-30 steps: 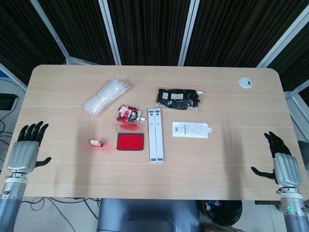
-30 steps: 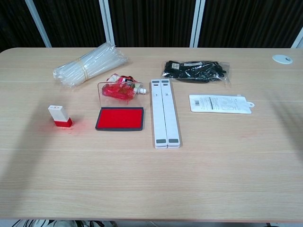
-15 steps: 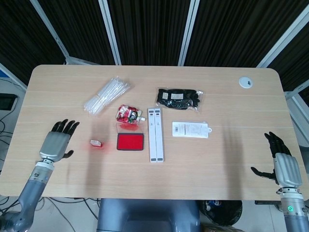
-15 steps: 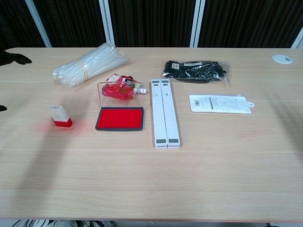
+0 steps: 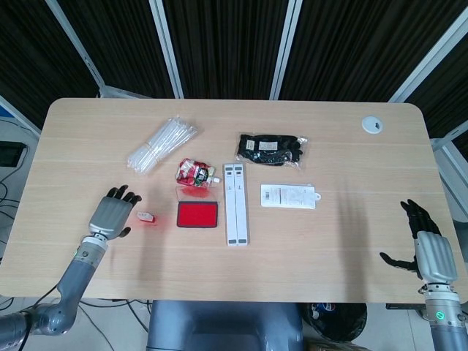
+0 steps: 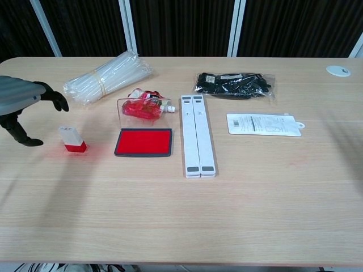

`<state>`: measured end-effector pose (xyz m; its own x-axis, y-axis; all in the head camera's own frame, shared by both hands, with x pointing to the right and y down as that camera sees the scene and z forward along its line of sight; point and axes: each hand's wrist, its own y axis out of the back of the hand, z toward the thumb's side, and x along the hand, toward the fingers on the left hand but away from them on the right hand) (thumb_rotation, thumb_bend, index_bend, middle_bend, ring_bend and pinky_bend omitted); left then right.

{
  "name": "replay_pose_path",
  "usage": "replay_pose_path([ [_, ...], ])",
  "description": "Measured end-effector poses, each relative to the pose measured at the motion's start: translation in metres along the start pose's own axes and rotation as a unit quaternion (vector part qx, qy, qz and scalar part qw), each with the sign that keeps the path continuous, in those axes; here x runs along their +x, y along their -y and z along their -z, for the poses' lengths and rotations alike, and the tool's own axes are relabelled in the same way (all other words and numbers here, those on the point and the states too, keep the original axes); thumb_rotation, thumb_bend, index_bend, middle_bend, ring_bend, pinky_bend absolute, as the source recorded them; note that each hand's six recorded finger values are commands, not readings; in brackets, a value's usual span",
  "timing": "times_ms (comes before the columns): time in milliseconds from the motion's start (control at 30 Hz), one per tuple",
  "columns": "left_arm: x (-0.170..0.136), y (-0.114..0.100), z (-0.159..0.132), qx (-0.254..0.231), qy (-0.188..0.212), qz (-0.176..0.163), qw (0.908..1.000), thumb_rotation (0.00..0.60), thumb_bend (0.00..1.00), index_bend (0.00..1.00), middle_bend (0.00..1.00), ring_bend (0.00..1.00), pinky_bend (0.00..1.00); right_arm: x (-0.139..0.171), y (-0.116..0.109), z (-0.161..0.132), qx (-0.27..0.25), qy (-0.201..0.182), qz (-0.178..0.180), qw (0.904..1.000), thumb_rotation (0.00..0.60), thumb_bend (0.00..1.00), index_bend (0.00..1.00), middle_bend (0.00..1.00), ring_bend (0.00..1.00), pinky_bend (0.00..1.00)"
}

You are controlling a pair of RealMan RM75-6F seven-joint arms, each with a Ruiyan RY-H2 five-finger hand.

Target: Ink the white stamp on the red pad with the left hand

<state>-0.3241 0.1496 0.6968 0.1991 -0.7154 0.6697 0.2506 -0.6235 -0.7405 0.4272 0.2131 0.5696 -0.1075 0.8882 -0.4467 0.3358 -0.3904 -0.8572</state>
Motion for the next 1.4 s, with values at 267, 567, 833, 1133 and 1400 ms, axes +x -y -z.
replay_pose_path([
  [267,0.01,0.008,-0.008,0.006,0.002,0.007,1.0,0.6,0.25,0.33,0.31,0.12,0.2,0.0,0.0,0.0,-0.001,0.001,0.0,1.0,0.6,0.07,0.0,0.0,0.0,0.16],
  [567,0.018,0.014,-0.019,0.012,0.014,0.014,0.9997,0.6,0.28,0.39,0.37,0.14,0.2,0.0,0.0,0.0,-0.002,0.001,0.0,1.0,0.6,0.07,0.0,0.0,0.0,0.16],
  [833,0.022,0.019,-0.022,0.014,0.014,0.018,0.9996,0.6,0.3,0.42,0.4,0.15,0.2,0.0,0.0,0.0,-0.003,0.001,0.001,1.0,0.6,0.07,0.0,0.0,0.0,0.16],
  [1133,0.024,0.021,-0.025,0.012,0.016,0.019,0.9996,0.6,0.32,0.46,0.43,0.16,0.2,0.0,0.0,0.0,-0.003,0.001,0.002,1.0,0.6,0.07,0.0,0.0,0.0,0.16],
  [1400,0.025,0.022,-0.028,0.013,0.021,0.015,0.9996,0.6,0.33,0.46,0.43,0.16,0.2,0.0,0.0,0.0,-0.003,0.001,0.001,1.0,0.6,0.07,0.0,0.0,0.0,0.16],
])
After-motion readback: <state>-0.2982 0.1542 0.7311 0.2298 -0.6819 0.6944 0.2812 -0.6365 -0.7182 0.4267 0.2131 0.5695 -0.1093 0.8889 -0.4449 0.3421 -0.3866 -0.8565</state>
